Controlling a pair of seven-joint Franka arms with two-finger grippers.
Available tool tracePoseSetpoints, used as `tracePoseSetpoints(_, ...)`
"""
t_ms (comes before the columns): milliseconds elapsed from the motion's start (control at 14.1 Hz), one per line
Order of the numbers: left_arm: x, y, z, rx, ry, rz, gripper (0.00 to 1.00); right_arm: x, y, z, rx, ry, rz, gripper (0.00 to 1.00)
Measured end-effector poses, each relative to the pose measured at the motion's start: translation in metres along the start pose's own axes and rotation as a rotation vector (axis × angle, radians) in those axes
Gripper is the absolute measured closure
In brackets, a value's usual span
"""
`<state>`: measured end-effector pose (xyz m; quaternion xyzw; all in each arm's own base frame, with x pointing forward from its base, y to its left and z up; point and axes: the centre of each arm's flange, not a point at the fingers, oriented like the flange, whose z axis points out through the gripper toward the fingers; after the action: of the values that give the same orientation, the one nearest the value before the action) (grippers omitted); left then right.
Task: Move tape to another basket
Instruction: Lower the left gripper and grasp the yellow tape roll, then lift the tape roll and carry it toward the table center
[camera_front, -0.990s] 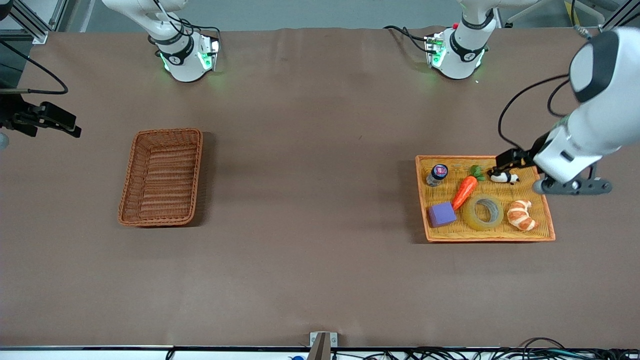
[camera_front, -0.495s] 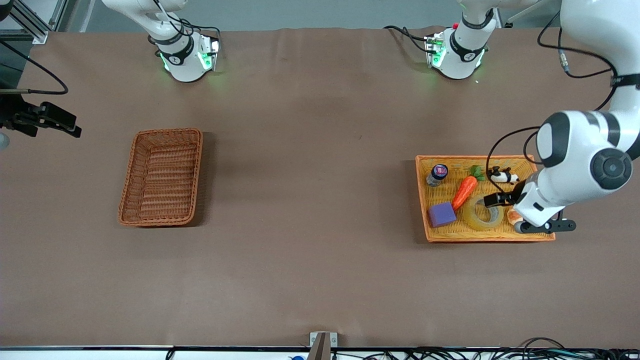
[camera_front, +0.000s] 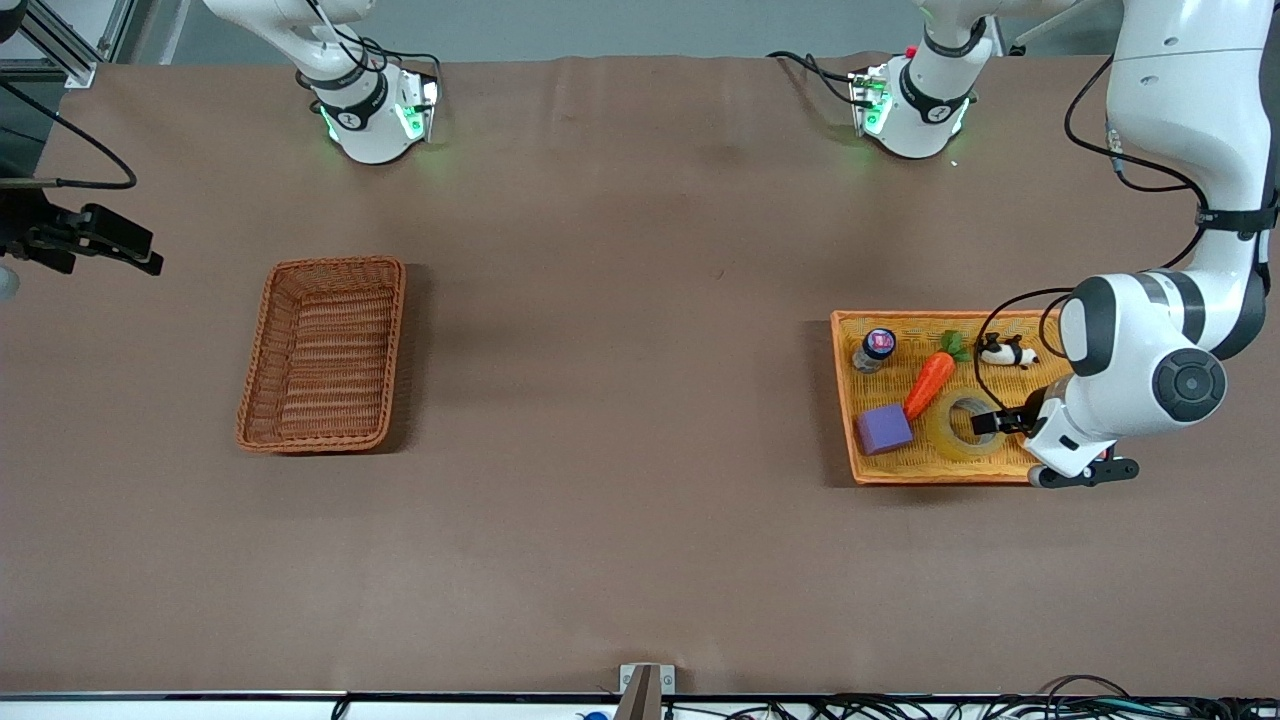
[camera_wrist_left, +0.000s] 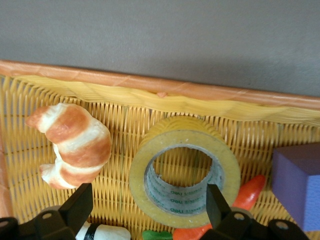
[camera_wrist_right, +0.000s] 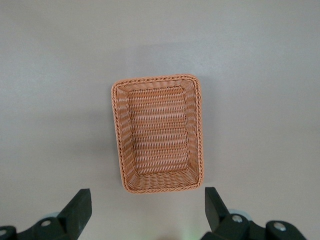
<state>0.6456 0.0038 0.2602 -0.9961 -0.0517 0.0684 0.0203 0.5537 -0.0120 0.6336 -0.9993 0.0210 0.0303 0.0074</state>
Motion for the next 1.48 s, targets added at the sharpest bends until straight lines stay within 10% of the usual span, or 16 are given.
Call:
tracePoseSetpoints(707,-0.001,0.001,0.059,0.014,-0.083,-0.004,0.02,0.0,0.0,0.0,0.0,0.0,0.0,0.0)
tracePoseSetpoints(1202,0.004,0.001,0.045,0.011,-0.056,-0.05,0.75,0.0,0.0,0.0,0.0,0.0,0.0,0.0)
tracePoseSetpoints(1485,0.005,0.004,-0.016,-0.007,0.029,-0.053,0.79,0.0,0.0,0.0,0.0,-0.001,0.0,0.0)
